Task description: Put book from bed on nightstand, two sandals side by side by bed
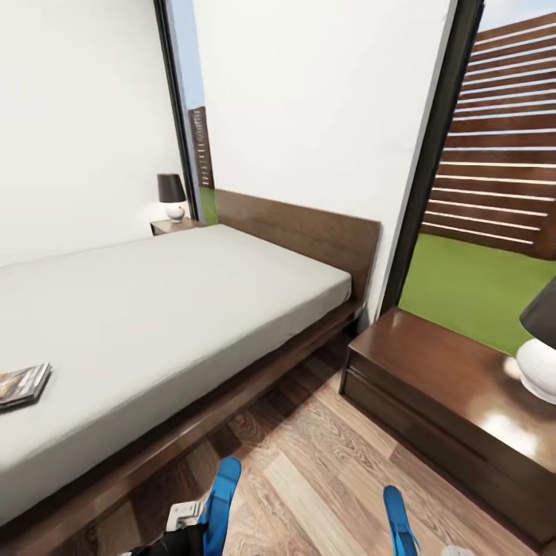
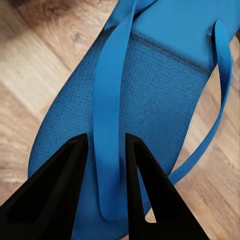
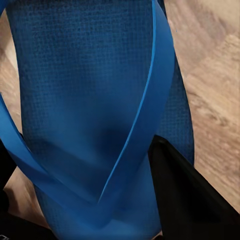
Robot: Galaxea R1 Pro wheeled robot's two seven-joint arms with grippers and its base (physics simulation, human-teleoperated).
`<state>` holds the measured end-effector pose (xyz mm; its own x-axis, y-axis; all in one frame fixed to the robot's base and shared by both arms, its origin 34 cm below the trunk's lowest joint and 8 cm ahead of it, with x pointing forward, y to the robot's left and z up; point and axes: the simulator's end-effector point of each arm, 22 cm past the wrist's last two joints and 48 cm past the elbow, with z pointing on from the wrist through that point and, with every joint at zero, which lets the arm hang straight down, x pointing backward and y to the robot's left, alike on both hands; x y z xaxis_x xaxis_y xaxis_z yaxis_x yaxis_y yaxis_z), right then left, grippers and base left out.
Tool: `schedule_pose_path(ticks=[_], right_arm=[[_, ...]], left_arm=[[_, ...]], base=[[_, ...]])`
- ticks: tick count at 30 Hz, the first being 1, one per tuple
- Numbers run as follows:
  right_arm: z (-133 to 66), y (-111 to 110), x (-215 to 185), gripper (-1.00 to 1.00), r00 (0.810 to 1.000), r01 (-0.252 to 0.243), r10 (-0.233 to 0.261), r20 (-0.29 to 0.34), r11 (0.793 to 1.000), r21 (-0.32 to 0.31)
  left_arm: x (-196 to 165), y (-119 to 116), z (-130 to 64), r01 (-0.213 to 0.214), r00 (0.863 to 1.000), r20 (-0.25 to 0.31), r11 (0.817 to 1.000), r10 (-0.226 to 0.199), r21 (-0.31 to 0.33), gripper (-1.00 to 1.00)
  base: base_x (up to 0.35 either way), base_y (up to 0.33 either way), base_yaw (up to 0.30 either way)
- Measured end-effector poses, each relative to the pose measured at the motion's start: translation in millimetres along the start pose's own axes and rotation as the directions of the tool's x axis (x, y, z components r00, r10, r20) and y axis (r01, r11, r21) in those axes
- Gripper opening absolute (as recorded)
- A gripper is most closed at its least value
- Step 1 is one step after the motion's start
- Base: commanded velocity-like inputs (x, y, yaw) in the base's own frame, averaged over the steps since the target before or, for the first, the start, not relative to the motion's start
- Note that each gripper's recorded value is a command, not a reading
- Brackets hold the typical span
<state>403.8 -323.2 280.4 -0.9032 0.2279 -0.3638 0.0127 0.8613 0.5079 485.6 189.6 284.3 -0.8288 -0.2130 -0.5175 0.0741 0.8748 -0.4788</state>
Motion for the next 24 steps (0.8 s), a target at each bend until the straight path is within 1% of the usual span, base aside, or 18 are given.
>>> schedule_pose_path(ticks=[24], right_arm=[[0.4,-1.3,1.4,-1.0,1.0,-0.002,0.002,-0.004,1.0,0.002]], left_arm=[[2.5,0.9,0.7,0.002,1.0,-0.005,1.0,-0.002,-0.001,-1.0]], base=[[0.0,0.0,0.28]])
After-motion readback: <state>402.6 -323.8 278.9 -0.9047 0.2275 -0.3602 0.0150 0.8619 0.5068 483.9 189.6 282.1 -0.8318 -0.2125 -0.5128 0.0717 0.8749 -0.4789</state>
